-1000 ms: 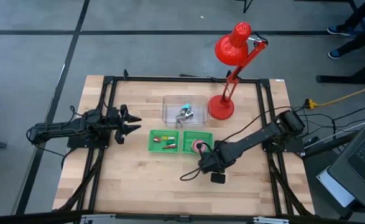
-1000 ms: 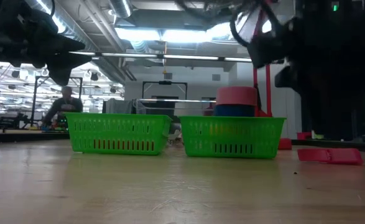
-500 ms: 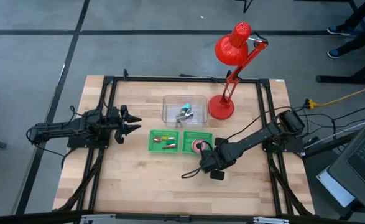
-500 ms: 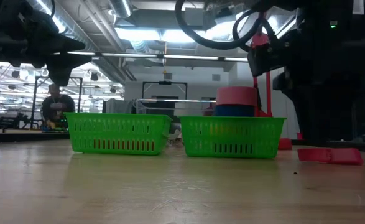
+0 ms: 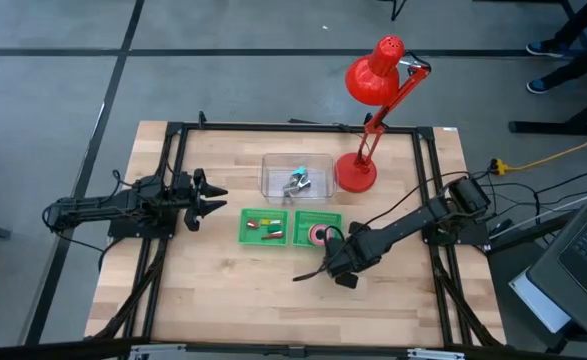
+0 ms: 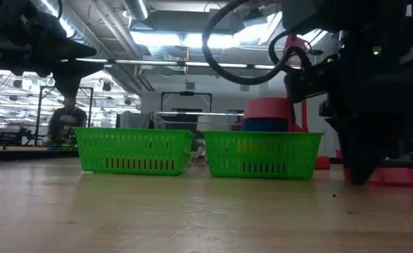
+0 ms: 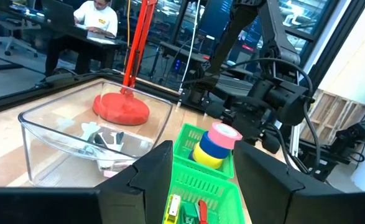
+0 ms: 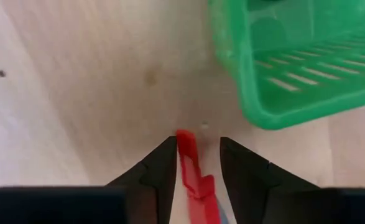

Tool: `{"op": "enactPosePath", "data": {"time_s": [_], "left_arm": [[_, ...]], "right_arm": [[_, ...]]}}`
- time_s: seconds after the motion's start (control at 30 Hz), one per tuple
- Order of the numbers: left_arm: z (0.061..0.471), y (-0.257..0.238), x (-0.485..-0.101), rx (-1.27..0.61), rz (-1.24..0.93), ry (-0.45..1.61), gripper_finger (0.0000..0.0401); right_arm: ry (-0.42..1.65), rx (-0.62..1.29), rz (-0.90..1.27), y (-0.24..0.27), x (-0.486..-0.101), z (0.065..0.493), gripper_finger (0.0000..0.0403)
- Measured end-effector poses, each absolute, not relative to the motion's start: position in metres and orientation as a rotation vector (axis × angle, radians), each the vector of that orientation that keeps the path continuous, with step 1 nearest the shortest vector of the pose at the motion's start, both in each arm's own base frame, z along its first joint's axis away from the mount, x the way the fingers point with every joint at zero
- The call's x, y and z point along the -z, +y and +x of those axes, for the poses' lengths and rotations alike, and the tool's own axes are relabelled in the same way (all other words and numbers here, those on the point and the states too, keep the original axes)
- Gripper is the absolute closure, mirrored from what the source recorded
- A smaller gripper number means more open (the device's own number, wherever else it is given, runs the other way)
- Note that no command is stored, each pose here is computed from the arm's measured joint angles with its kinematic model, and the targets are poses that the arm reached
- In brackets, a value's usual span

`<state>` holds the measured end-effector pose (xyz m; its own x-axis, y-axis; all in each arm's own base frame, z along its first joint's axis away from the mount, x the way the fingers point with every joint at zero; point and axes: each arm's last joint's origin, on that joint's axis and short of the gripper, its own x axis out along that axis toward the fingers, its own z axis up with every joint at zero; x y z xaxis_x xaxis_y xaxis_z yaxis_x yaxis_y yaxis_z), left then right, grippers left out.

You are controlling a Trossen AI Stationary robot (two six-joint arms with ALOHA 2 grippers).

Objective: Pick and place Stapler, Stapler remover, tape
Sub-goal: Put the red stapler into the left green bin

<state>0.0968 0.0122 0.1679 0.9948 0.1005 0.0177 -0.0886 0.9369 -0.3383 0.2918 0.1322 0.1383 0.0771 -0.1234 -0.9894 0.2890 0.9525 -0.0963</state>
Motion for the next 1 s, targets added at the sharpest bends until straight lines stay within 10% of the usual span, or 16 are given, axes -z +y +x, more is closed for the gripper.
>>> {"op": "enactPosePath", "data": {"time_s": [0.3,1.0], "left_arm": [[0.097,0.012,-0.168,-0.098,-0.344,-0.034,0.0233],[0.097,0.012,-0.168,-0.073,-0.402,-0.036,0.0233]], "right_arm": [[1.471,0.217,0.23,0.138,-0.138,0.296,0.039],[0.933,-0.071,0.75,0.151,-0.167,0.356,0.04]]}}
